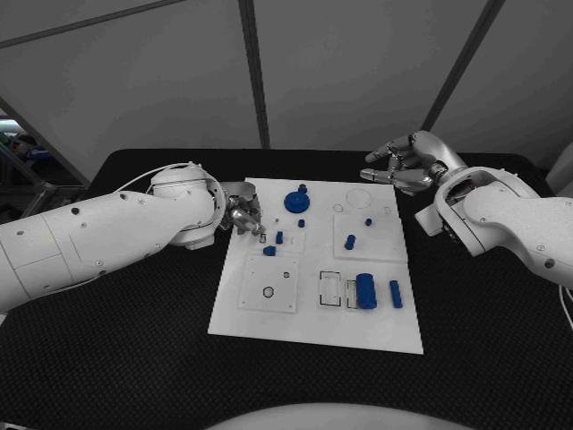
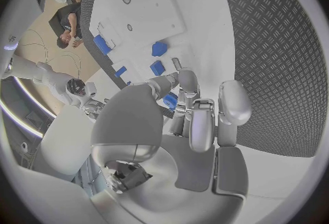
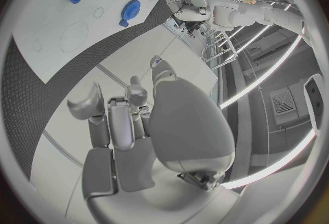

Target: Assemble the parts on the task board

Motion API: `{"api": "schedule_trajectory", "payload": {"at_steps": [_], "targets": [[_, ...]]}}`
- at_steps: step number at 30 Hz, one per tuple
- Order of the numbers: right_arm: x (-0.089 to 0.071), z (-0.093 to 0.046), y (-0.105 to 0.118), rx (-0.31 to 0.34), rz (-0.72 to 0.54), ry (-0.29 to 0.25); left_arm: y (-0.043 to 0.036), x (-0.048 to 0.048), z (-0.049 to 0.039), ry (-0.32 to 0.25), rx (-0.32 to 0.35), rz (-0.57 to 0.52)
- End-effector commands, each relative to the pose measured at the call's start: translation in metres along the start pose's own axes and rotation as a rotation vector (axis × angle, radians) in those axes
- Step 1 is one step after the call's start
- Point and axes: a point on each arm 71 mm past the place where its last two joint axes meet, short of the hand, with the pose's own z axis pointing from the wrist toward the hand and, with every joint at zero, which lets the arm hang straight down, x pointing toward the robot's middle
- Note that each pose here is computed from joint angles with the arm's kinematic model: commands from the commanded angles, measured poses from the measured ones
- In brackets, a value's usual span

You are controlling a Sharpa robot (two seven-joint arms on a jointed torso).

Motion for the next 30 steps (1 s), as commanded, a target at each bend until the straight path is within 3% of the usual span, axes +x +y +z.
{"api": "schedule_trajectory", "payload": {"at_steps": [1, 11, 21, 30], "targets": [[0.000, 0.000, 0.002, -0.012, -0.001, 0.003, -0.0009, -0.0011, -0.0006, -0.015, 0.004, 0.007], [-0.001, 0.000, 0.001, -0.010, -0.002, 0.001, 0.0061, -0.0044, -0.0017, -0.046, 0.001, -0.074], [-0.001, -0.001, 0.001, -0.014, 0.000, 0.014, 0.0142, -0.0110, -0.0122, -0.125, 0.090, -0.236], [0.000, -0.003, 0.004, -0.035, -0.027, 0.025, 0.0224, 0.0007, -0.0278, -0.199, 0.144, -0.298]]}}
